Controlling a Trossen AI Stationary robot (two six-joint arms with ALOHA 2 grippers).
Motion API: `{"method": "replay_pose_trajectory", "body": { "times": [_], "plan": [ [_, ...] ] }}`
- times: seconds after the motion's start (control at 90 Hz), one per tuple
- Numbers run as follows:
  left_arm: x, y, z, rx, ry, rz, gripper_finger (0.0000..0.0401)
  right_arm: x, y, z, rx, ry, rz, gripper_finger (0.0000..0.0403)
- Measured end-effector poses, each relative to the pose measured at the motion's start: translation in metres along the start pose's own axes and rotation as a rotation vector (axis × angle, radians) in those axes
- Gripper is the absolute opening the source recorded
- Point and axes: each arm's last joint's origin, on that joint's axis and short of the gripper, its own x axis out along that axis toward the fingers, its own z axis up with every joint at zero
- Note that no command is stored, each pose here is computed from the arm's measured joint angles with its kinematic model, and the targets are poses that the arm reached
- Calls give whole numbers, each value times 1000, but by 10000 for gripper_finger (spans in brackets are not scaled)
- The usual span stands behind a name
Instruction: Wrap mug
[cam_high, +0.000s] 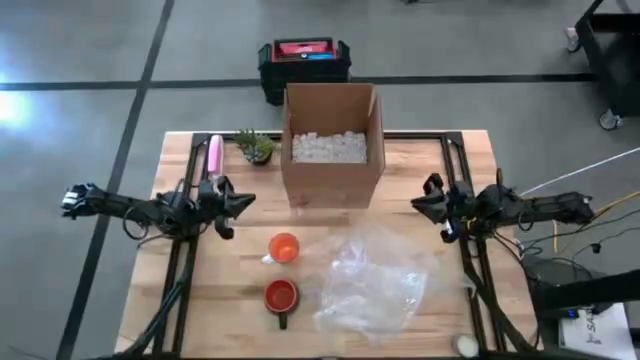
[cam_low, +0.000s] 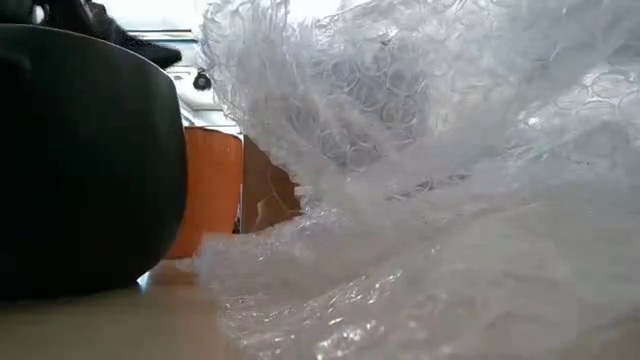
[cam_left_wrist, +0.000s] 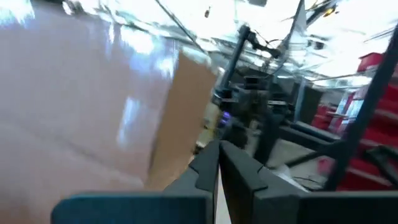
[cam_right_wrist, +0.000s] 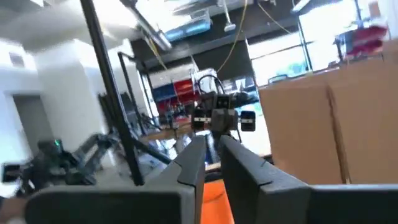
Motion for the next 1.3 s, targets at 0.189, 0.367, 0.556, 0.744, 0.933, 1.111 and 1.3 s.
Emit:
{"method": "replay_pose_trajectory", "body": {
  "times": [0.189,0.367,0.556,0.744,0.933,1.111,1.3],
  "plan": [
    [12,-7,12,117,30,51,0,64,3,-15,27,645,-14,4],
    [22,-13,8,81,114,2,0,114,8,-53,38,1015,38,2],
    [35,-19,2,56,191,-23,0,136,-6,-116,-115,1386,-57,2],
    [50,-26,-2,43,252,-17,0,140,-26,-134,-521,1657,-375,2],
    [68,-36,-4,60,309,-52,0,151,-39,-107,-643,1653,-585,2],
    [90,-48,-4,81,373,-65,0,159,-19,-51,-424,1473,-430,2],
    [108,-57,-9,143,544,-54,0,138,-1,-17,-112,1254,-212,2]
  ]
}}
